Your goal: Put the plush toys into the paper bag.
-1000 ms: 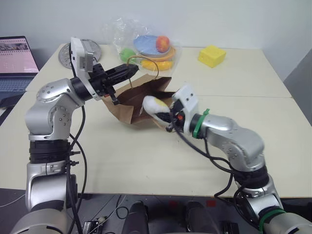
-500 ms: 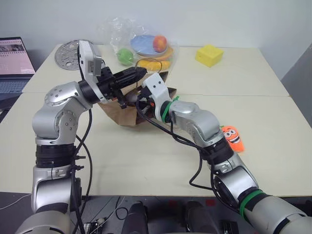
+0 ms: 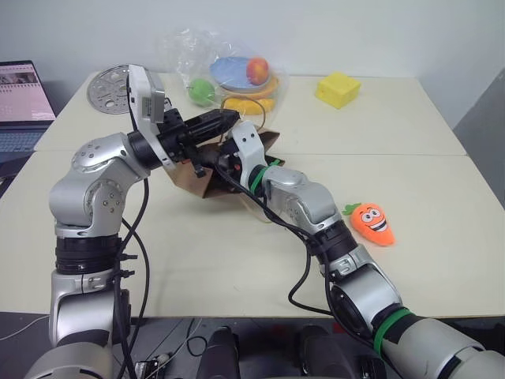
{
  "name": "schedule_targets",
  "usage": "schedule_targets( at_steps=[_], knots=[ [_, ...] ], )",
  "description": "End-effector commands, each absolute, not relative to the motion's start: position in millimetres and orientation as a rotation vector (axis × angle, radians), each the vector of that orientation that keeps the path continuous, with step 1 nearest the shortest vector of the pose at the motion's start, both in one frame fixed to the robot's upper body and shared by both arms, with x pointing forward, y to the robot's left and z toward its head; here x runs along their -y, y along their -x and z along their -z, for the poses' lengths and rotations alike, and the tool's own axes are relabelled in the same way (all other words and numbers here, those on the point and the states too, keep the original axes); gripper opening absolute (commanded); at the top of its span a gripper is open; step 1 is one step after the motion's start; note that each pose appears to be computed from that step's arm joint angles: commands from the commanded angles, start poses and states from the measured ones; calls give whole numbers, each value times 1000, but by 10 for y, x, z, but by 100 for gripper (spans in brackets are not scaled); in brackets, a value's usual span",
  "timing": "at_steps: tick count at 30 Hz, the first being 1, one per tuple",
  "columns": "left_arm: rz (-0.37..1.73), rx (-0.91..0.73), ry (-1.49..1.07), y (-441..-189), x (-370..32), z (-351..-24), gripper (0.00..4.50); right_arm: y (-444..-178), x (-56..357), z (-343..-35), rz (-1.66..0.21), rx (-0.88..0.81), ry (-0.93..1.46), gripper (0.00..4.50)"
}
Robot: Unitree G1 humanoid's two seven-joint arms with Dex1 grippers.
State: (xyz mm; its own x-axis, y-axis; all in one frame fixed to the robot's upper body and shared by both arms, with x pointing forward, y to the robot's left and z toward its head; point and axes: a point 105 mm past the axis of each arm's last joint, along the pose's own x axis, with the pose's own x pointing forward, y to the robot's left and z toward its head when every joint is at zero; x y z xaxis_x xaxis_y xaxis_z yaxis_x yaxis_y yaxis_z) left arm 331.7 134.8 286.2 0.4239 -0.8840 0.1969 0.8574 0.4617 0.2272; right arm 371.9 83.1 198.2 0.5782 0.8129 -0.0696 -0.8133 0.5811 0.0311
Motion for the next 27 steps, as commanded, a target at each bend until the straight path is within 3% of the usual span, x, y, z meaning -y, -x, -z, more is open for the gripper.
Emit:
schedule_targets(
  at_steps=[1,2,3,7,11,14,17,22,27],
  knots=[
    [1106,351,-123,-3246,-1355,-2980,0,-3589,-846,-2175,-1006,-10,-50,398],
    [1103,350,-123,-3253,-1363,-2976,0,-3597,-767,-2166,-994,-13,-71,435],
    [1100,348,-122,-3267,-1376,-2971,0,-3599,-671,-2173,-981,-5,-79,443],
    [1099,344,-120,-3297,-1394,-2966,0,-3573,-388,-2254,-922,48,-55,443],
    [1102,345,-119,-3325,-1406,-2975,0,-3267,-6,-2442,-1006,129,-158,443],
    [1108,346,-117,-3326,-1413,-2978,0,-3155,406,-2331,-972,103,-67,443],
    [1112,347,-118,-3310,-1447,-2990,0,-3190,975,-2248,-811,54,46,443],
    [1133,335,-125,-3283,-1488,-2995,0,-3190,1829,-1803,-548,-119,271,443],
    [1137,329,-135,-3286,-1523,-3001,0,-3071,2063,-1575,-480,-191,299,443]
  ],
)
